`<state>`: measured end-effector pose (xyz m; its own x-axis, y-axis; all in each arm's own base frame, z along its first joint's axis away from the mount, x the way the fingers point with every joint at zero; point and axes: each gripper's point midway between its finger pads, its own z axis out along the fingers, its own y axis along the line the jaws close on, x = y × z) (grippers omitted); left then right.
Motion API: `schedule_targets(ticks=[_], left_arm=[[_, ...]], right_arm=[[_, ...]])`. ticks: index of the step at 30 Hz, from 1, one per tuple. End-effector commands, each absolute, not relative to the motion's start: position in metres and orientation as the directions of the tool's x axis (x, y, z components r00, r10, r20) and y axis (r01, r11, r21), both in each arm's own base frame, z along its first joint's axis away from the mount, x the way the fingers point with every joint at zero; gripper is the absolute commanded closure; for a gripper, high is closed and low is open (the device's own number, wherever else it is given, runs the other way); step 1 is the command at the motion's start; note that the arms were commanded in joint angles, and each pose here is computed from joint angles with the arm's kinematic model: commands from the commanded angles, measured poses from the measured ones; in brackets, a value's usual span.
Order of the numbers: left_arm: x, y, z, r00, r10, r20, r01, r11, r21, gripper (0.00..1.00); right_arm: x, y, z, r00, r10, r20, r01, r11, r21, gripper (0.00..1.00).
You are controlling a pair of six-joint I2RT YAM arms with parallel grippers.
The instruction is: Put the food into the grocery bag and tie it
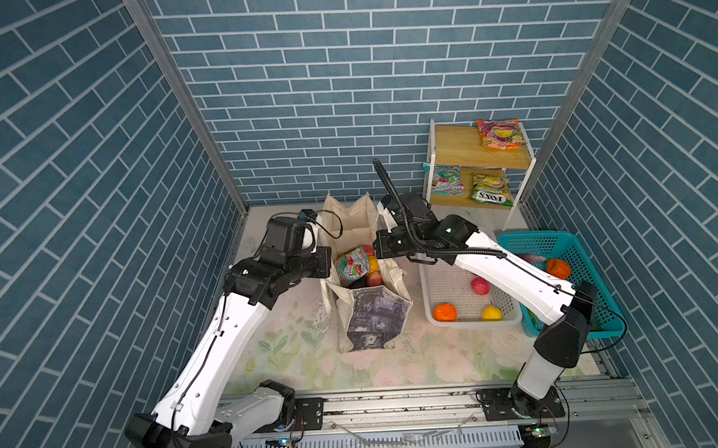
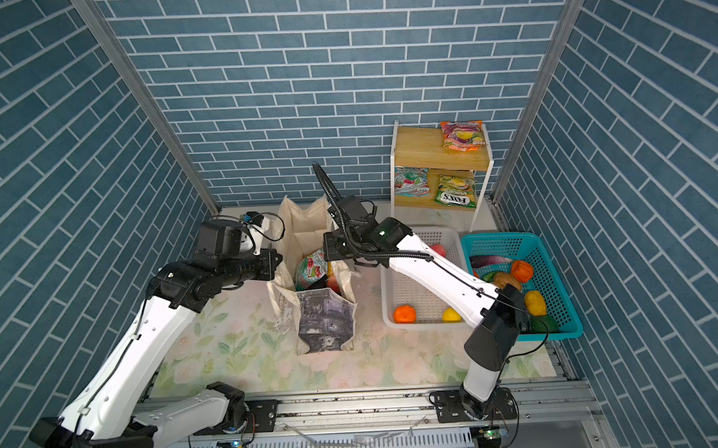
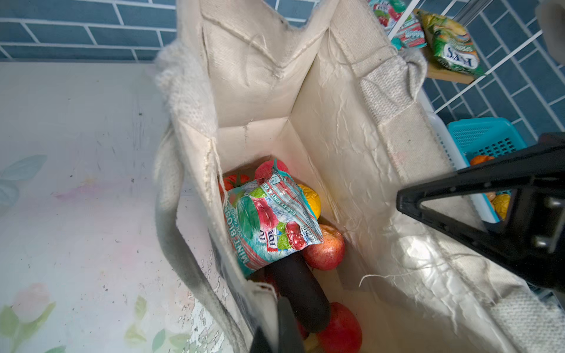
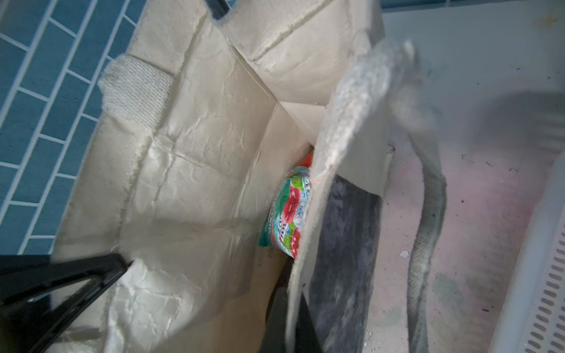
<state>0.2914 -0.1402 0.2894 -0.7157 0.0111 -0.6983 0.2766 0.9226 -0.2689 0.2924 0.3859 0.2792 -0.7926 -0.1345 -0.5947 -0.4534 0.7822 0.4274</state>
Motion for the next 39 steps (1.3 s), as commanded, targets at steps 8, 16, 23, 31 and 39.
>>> schedule_targets(ticks=[8,16,23,31,39], left_arm=[[0.301,-0.157,0.306,-0.688,0.049,-0.724,0.335,0.906,-0.257,0.98],[0.307,-0.161,0.296,-0.732,0.079,-0.677,0.328,0.911,-0.249,0.93],[0.3,-0.15,0.305,-0.704,0.068,-0.706,0.311,0.925,-0.221,0.65],[0.286,-0.132,0.32,-0.672,0.042,-0.74,0.272,0.942,-0.194,0.36],[0.271,-0.112,0.337,-0.626,-0.005,-0.78,0.216,0.96,-0.179,0.22]], right_arm=[[0.282,0.384,0.301,-0.756,-0.154,-0.637,-0.508,0.752,0.421,1.0],[0.284,0.369,0.295,-0.741,-0.135,-0.658,-0.486,0.783,0.387,1.0],[0.28,0.353,0.289,-0.736,-0.118,-0.666,-0.464,0.805,0.37,1.0],[0.279,0.34,0.292,-0.718,-0.097,-0.689,-0.451,0.819,0.354,1.0],[0.279,0.337,0.291,-0.71,-0.089,-0.698,-0.448,0.822,0.351,1.0]])
